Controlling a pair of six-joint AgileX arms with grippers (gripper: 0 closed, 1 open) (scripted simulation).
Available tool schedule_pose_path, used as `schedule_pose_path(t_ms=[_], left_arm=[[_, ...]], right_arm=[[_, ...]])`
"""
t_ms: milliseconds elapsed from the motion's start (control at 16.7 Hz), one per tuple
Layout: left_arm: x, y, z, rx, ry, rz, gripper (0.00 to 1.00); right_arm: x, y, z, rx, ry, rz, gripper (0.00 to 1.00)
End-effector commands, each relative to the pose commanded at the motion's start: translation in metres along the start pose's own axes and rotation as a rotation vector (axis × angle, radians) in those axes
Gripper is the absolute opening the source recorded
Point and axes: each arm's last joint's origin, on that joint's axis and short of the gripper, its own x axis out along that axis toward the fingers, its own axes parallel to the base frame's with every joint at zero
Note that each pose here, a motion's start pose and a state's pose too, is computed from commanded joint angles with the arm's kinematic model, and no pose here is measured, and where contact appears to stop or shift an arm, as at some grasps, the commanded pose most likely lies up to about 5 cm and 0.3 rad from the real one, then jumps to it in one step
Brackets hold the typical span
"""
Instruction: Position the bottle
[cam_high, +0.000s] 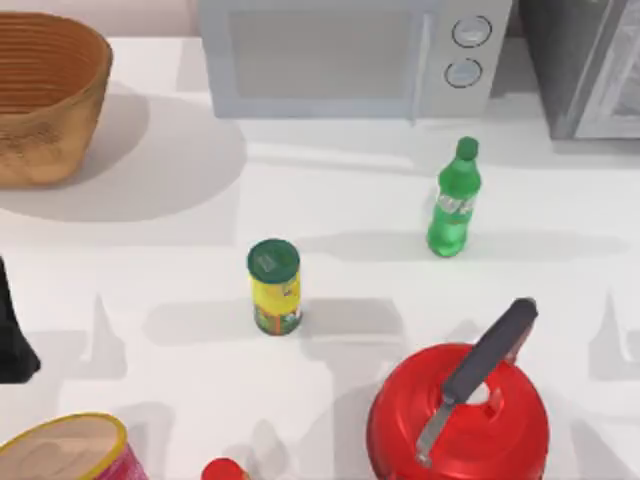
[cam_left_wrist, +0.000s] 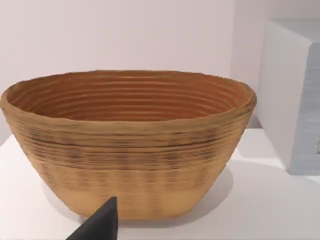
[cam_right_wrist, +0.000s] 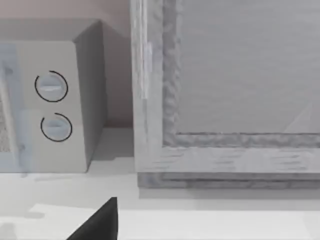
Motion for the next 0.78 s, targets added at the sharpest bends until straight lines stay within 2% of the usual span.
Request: schedule_pose_path(t_ms=[180,300,780], left_arm=[[0.000,0.000,0.000,0.000,0.000,0.000,1.00],[0.000,0.000,0.000,0.000,0.000,0.000,1.00],[0.000,0.000,0.000,0.000,0.000,0.000,1.00]], right_arm=[[0.000,0.000,0.001,-0.001,0.000,0.007,1.00],[0.003,0.002,0.003,-0.005,0.001,0.037,1.00],[0.043,0.014,0.019,-0.017,0.044,0.257,1.00]])
